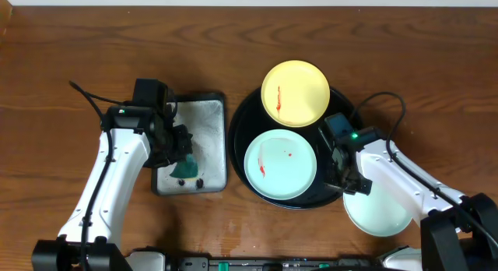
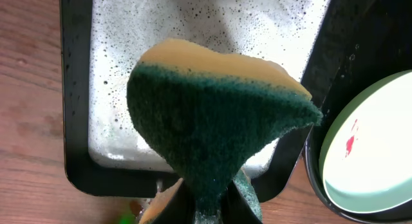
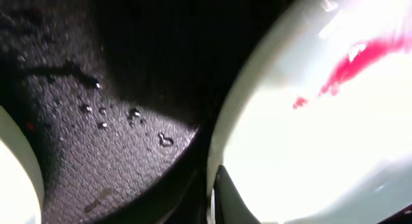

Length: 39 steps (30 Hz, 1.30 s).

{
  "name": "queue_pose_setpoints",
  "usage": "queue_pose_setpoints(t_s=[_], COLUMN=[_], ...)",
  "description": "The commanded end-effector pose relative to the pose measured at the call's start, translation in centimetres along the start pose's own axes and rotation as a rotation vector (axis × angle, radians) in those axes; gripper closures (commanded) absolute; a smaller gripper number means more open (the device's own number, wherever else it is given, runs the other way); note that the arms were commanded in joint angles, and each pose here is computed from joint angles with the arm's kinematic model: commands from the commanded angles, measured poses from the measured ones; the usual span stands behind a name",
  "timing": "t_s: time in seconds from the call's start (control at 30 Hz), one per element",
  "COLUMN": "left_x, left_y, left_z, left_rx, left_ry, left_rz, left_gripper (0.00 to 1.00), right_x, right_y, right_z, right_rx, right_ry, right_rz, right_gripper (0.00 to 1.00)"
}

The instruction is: Clean dirty plates on tray and stack at the side

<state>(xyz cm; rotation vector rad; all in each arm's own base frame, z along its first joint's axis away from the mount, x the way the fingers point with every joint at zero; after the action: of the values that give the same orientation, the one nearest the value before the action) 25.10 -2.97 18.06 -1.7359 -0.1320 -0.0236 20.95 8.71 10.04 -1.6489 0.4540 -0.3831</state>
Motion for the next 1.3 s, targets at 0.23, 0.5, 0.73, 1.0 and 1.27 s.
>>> queue_pose_setpoints(t_s=[0.23,0.5,0.73,1.0,1.27], left_x=[0.4,0.4,0.4,0.4,0.4], left_y=[-0.5,-0.5,-0.5,-0.5,-0.5], left_z=[-0.3,-0.3,-0.3,-0.3,-0.3], left_rx=[-0.016,-0.016,-0.016,-0.016,-0.016], left_ry=[0.023,0.023,0.023,0.023,0.023], left_rz=[-0.017,-0.017,-0.017,-0.017,-0.017], left_gripper=[0.92,0.93,0.93,0.93,0.93], right_x=[3.1,3.6,2.2,1.3,0.5], right_y=[-2.0,-3.0,-3.1,-3.7,-3.0], right_z=[3.5,6.3,7.4,7.3,7.3], right_rx=[0.143,0.257,0.31,0.347,0.372], right_ry=[-0.331,-0.493,-0.571,-0.541,-0.368], right_rz=[-0.232,-0.349,-0.32,-0.216,-0.081], right_gripper=[0.99,0.99,0.74,0.56,0.64])
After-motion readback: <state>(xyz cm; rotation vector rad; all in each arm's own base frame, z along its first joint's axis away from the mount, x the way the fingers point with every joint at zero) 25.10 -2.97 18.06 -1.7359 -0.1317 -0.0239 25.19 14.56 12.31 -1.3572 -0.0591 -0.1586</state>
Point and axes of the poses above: each gripper's point midway between its finger pads, its own y axis out along the fingers, its own z axis along the line the jaws close on, x = y × z, the point moved 8 cm from there along -y, back along the fingers, and after that the axes turned 12 degrees about y, right-handed, at the moved point
